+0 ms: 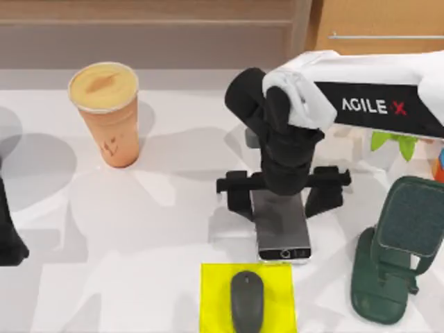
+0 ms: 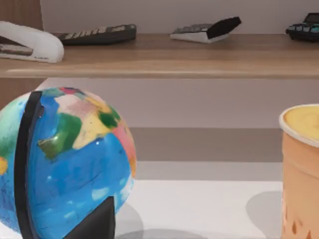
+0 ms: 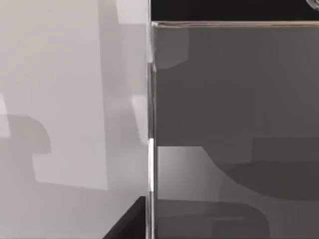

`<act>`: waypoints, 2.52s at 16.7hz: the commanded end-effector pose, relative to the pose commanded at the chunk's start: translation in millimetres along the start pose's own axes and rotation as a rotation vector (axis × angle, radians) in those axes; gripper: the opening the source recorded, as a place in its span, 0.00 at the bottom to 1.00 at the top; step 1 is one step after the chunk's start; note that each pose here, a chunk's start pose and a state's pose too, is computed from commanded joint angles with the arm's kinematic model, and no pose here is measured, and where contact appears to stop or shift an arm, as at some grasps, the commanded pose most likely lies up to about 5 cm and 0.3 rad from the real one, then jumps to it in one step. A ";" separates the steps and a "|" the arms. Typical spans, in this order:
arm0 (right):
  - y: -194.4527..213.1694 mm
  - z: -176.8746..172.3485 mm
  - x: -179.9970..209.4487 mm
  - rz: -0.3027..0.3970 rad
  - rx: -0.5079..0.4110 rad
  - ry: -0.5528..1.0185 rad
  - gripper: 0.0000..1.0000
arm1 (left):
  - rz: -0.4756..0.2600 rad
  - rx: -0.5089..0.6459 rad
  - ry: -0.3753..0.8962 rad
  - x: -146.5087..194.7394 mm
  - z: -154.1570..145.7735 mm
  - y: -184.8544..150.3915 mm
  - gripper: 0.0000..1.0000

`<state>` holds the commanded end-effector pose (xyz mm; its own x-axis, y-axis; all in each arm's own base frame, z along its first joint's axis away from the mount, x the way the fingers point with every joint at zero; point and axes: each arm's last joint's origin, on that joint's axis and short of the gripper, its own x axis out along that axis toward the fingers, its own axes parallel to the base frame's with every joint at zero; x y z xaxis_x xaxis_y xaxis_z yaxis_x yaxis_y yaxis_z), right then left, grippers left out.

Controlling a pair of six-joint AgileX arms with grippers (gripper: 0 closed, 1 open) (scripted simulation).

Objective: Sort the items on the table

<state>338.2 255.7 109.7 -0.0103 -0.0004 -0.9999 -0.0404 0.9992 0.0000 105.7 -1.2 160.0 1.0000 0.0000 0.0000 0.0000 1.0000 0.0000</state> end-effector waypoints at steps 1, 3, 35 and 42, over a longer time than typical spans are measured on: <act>0.0 0.0 0.0 0.000 0.000 0.000 0.00 | 0.000 0.000 0.000 0.0 0.0 0.0 1.00; 0.0 0.0 0.0 0.000 0.000 0.000 0.00 | 0.000 0.000 0.000 0.0 0.0 0.0 1.00; -24.2 -252.7 -112.4 -0.285 0.195 -0.882 0.00 | 0.000 0.000 0.000 0.0 0.0 0.0 1.00; -63.5 -272.3 -118.7 -0.199 0.276 -1.104 0.00 | 0.000 0.000 0.000 0.0 0.0 0.0 1.00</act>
<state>69.9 181.4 231.1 0.8565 -0.2598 -0.4460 0.2784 0.9602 -0.0247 105.7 -1.2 160.0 1.0000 0.0000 0.0000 0.0000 1.0000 0.0000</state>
